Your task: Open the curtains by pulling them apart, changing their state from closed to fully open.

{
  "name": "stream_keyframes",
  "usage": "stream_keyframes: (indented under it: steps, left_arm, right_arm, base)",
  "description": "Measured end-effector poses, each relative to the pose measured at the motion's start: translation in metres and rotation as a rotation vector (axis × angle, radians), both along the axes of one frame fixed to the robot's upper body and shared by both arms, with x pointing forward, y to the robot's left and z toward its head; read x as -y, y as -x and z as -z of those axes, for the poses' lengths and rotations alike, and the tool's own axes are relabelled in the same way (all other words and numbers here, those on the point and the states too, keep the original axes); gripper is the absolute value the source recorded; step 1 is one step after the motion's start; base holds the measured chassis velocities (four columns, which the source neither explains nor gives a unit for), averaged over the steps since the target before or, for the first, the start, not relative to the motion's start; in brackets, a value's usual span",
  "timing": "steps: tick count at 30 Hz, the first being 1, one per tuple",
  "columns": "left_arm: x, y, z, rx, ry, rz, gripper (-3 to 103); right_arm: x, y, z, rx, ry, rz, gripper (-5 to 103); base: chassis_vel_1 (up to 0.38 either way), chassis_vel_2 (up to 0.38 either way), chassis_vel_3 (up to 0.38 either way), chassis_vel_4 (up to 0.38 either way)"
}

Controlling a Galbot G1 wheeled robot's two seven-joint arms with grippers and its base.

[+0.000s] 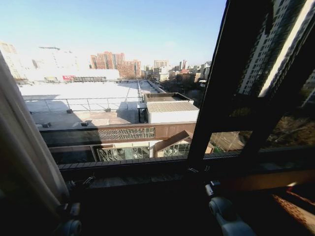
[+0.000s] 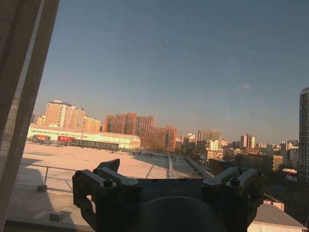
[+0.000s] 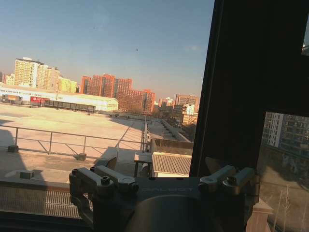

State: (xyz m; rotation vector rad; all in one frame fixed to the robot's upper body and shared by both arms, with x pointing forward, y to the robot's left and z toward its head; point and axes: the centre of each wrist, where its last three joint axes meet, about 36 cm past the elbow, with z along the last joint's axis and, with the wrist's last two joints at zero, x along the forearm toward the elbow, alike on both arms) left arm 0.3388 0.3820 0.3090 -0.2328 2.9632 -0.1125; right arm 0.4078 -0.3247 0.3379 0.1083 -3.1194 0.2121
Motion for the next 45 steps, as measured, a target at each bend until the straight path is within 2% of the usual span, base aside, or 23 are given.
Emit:
stream_keyframes:
  steps: [16, 45]
  left_arm:
    - [-0.0006, -0.0003, 0.0002, -0.001, -0.001, -0.001, 100]
    - [-0.0007, -0.0003, 0.0003, -0.002, -0.001, -0.001, 100]
  right_arm:
    - [0.0, 0.0, 0.0, 0.0, 0.0, 0.0, 100]
    - [0.0, 0.0, 0.0, 0.0, 0.0, 0.0, 100]
  base:
    - [-0.075, -0.077, 0.073, 0.07]
    - [-0.332, -0.327, 0.332, 0.332]
